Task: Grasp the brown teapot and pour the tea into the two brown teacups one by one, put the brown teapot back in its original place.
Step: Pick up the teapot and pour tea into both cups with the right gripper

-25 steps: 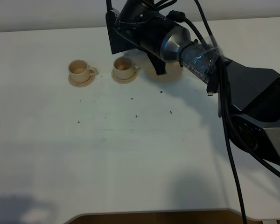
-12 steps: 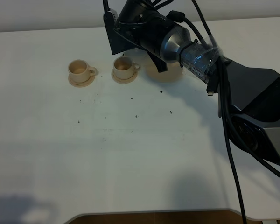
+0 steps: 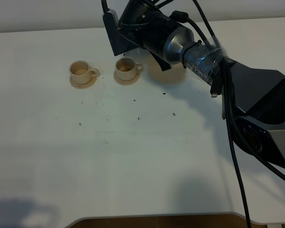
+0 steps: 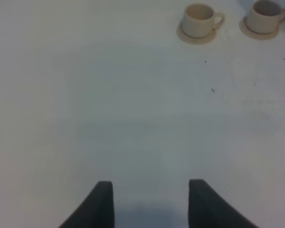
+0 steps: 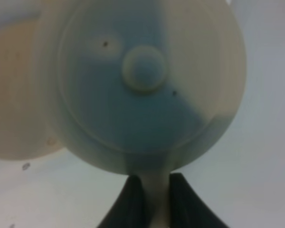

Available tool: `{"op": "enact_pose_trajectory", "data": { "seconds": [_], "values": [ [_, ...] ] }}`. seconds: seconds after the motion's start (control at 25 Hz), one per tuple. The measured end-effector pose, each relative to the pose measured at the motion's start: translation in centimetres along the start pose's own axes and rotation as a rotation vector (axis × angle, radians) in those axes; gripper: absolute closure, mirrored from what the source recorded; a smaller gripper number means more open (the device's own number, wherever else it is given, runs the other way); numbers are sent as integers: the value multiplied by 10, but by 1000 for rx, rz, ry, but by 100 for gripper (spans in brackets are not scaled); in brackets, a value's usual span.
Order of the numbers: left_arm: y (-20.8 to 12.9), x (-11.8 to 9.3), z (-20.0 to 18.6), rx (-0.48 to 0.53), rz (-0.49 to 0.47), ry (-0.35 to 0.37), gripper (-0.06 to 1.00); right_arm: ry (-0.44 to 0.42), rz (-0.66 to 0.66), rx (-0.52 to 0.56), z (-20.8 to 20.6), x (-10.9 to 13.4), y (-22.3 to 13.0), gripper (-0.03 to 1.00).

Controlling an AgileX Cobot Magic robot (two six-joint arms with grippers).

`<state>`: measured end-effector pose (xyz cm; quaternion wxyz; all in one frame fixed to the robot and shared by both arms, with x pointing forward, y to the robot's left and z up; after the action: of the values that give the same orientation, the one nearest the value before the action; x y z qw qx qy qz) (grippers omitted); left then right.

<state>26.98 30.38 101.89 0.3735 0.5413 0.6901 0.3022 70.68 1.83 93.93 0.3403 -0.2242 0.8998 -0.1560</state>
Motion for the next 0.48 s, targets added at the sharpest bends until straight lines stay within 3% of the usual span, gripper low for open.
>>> {"op": "enact_pose_trajectory", "data": {
  "seconds": [0.48],
  "values": [
    [0,0,0,0,0,0,58,-13,-82,-3,0,-2,1,84]
  ]
}}
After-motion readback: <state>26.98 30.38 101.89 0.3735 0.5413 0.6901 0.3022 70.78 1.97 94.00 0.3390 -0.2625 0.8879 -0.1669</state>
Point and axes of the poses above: a point on each arm's last joint axis where the gripper is mounted, z pointing out along that axis toward the gripper, x along the wrist's bending axis when the last joint is at zero, y = z × x, the point moved 5 cm from there along z, pointing out along that axis toward the gripper, and after that the axes turned 13 degrees about -z, right-handed, at the moved point
